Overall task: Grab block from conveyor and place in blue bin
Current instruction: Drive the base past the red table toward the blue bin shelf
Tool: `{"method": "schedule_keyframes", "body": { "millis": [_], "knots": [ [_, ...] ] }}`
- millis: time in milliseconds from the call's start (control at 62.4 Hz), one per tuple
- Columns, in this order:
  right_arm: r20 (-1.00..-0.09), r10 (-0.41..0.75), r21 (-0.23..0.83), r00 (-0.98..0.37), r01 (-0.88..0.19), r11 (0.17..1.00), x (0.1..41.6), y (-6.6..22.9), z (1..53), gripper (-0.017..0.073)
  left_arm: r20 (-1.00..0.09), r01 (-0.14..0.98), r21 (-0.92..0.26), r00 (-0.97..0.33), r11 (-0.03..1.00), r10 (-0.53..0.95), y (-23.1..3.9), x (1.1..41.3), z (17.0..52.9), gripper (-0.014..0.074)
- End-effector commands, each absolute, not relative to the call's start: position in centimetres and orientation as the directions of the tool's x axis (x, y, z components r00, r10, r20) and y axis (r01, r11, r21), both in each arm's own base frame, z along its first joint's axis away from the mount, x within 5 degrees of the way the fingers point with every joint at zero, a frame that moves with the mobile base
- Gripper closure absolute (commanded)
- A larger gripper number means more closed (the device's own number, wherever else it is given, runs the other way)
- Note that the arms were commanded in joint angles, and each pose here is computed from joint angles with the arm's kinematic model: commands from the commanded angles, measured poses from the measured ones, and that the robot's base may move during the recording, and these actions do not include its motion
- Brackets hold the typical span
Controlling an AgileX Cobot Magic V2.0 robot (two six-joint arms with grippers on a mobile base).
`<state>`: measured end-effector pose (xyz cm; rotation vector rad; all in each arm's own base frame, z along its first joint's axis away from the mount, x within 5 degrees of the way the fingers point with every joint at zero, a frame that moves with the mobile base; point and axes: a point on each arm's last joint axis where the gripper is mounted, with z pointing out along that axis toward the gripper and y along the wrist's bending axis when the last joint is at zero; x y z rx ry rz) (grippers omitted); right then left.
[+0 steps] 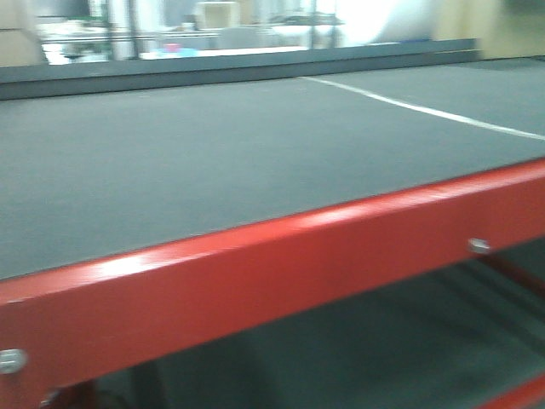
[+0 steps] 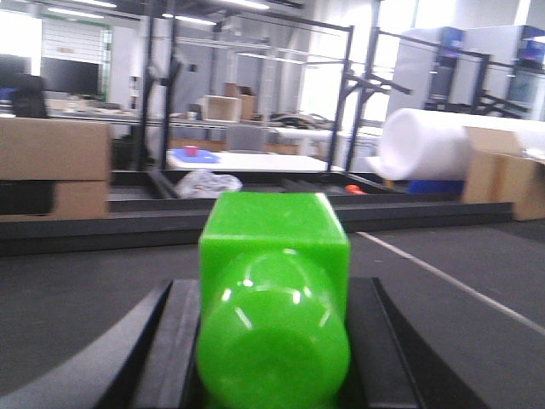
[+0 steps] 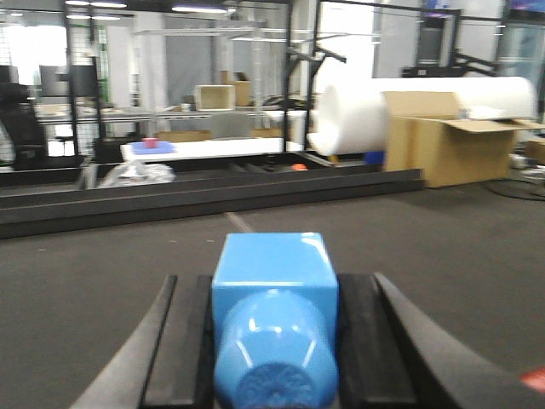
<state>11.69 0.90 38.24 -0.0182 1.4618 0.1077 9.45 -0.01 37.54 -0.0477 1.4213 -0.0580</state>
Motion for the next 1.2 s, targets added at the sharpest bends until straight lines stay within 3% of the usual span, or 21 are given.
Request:
{"method": "schedule_keyframes", "body": {
  "millis": [0, 1186],
  "knots": [
    [-0.990, 0.054, 0.043, 0.132, -0.084, 0.996, 11.51, 0.89, 38.50, 0.0721, -0.982, 0.013, -0.078, 0.170, 0.997, -0.079, 0.01, 9.31, 37.90, 0.0705],
    [-0.990, 0.054, 0.043, 0.132, -0.084, 0.996, 11.51, 0.89, 38.50, 0.0721, -0.982, 0.013, -0.078, 0.170, 0.997, -0.079, 0.01, 9.31, 37.90, 0.0705]
  ]
}}
